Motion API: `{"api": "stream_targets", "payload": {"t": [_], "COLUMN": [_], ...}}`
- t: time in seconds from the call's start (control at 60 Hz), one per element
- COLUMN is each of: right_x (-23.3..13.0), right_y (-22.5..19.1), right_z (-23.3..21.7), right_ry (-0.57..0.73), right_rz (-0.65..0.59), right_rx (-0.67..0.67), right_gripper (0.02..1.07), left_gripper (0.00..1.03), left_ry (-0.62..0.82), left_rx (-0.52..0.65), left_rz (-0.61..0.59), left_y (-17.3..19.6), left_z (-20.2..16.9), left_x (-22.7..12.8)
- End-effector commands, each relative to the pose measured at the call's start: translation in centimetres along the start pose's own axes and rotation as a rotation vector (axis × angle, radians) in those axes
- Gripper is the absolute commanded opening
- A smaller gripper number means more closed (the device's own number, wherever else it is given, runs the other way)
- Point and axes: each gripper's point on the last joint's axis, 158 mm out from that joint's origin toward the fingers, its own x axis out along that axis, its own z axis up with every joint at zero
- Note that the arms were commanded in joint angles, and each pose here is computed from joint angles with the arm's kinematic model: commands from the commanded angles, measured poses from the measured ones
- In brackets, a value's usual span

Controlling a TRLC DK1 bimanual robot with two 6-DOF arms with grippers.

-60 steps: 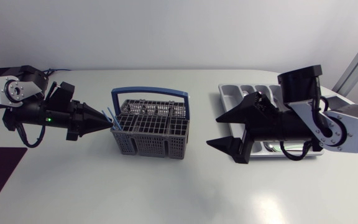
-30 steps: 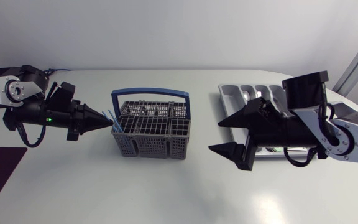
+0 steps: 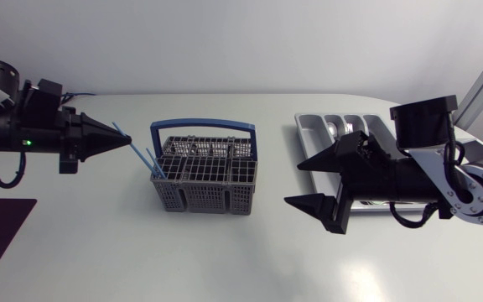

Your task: Unload the cutlery basket into the drawer organizer.

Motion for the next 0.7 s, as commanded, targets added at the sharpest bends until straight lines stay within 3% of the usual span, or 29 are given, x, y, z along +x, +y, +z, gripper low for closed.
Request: {"api": "stream_targets", "payload": {"t": [0.0,0.4,0.683], "right_x": [-0.2,-1.5,-3.6], "right_y": [0.8,1.7,1.7], "right_z": [-0.4,0.8,2.3], "right_ry": [0.009,-0.017,-0.066], "right_rz": [0.008,-0.029,-0.085], "right_rx": [-0.004,-0.048,-0.078], "right_gripper": [1.02,1.02,1.02], "left_gripper": [0.07,0.07,0.07], "left_ry": [-0.033,-0.090,-0.127], "left_rx": [0.042,0.137,0.122], "left_rz": [0.037,0.128,0.048], "left_y": [-0.3,-2.7,-6.5], "left_z": [2.5,7.6,10.6], "left_x": [-1.9,-5.9,-5.3]}}
